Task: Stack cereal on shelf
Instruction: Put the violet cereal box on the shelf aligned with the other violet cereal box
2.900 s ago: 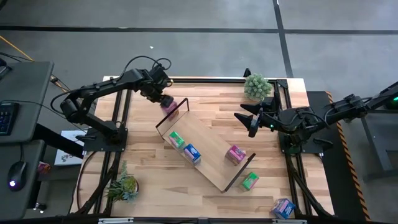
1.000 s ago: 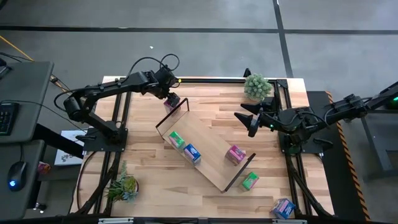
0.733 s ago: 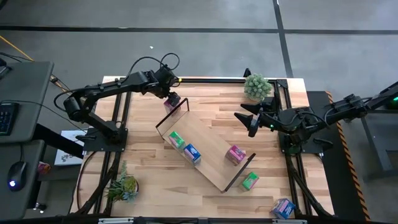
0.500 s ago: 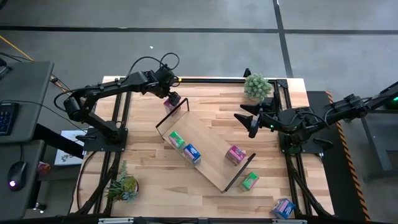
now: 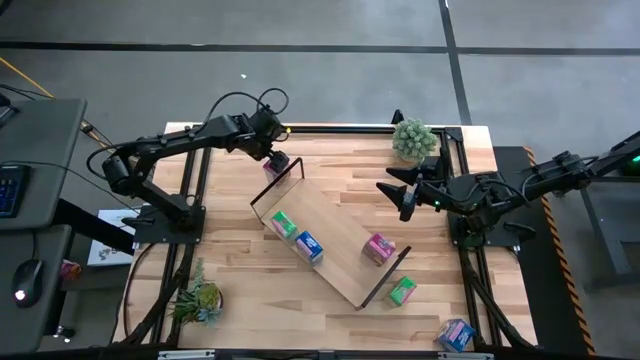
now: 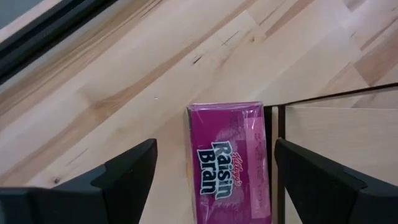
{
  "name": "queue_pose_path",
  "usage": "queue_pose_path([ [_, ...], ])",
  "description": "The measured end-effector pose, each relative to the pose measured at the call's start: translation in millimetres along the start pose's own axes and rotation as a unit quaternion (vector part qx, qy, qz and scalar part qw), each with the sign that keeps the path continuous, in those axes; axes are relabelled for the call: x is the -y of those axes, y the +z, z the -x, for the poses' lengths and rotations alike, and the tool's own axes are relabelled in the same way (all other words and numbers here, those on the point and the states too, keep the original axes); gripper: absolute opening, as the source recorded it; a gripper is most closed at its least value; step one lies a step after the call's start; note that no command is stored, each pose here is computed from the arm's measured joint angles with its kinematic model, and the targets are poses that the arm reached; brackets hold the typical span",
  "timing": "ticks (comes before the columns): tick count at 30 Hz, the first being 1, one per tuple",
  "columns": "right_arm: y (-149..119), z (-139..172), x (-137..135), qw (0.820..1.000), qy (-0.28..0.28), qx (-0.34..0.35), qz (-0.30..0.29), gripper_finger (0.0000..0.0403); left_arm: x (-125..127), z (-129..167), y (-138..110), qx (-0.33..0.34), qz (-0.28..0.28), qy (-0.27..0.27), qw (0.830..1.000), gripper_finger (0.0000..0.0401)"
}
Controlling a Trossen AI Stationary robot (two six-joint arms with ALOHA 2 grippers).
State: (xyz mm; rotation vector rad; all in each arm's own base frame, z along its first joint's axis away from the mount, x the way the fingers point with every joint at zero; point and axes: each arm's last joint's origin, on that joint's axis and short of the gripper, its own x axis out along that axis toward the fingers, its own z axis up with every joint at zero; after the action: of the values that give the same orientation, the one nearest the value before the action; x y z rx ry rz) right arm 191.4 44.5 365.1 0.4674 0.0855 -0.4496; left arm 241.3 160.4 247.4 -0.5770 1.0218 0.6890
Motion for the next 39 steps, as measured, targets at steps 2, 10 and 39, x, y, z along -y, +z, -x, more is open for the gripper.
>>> queue_pose_path([
  [2, 0, 0, 0, 1.000, 0.000, 0.000, 0.000, 0.0288, 0, 0, 0, -0.001, 0.009, 0.000, 1.000, 0.0316],
  [10, 0, 0, 0, 1.000, 0.000, 0.000, 0.000, 0.0288, -2, -14, -15, -0.035, 0.035, -0.014, 0.999, 0.0315],
  [39, 0, 0, 0, 1.000, -0.002, -0.002, 0.001, 0.0288, -3, -11, -7, -0.007, 0.026, -0.015, 1.000, 0.0182],
])
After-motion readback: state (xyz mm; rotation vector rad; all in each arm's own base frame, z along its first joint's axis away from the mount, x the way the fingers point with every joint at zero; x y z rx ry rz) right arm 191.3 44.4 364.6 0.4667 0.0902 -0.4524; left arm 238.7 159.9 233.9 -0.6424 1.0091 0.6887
